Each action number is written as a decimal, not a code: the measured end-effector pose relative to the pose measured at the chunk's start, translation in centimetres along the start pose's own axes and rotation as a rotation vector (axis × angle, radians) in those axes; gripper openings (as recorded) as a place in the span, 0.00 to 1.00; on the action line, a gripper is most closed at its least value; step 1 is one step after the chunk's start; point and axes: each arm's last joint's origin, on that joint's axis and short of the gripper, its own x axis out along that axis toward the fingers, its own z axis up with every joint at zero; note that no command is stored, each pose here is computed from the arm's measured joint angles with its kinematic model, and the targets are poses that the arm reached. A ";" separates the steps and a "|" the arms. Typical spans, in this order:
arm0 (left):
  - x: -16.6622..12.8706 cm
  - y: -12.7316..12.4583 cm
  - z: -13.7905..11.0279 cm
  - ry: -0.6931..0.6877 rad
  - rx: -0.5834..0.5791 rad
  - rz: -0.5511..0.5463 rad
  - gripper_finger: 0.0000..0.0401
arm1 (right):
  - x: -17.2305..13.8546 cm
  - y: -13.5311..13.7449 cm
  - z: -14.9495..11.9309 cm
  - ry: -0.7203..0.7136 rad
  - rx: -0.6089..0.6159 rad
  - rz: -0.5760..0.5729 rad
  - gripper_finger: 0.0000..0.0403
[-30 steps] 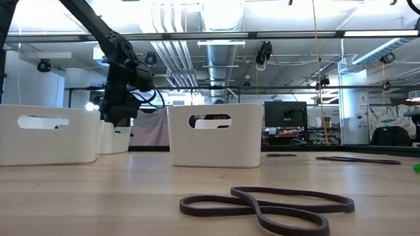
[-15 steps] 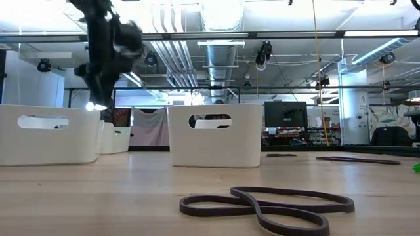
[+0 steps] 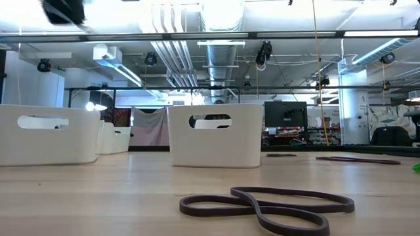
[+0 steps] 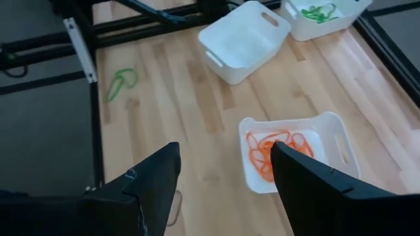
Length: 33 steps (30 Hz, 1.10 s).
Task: Sort rubber bands into baskets
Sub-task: Put the green rubber band into the top white bin
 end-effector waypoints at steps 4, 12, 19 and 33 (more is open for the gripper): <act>-0.1 -4.6 -3.3 0.010 -0.051 -0.122 0.29 | -0.4 0.7 -0.5 0.003 -0.020 0.018 0.55; 1.9 -10.4 -9.3 0.154 -0.144 -0.182 0.29 | -0.5 1.6 -1.0 0.003 0.089 0.036 0.55; 6.1 -12.2 -11.9 0.348 -0.081 -0.068 0.29 | 0.5 3.3 -1.8 -0.019 0.218 0.020 0.55; 12.4 -13.0 -16.1 0.545 0.001 0.167 0.38 | 4.8 5.2 -3.0 -0.021 0.408 -0.088 0.55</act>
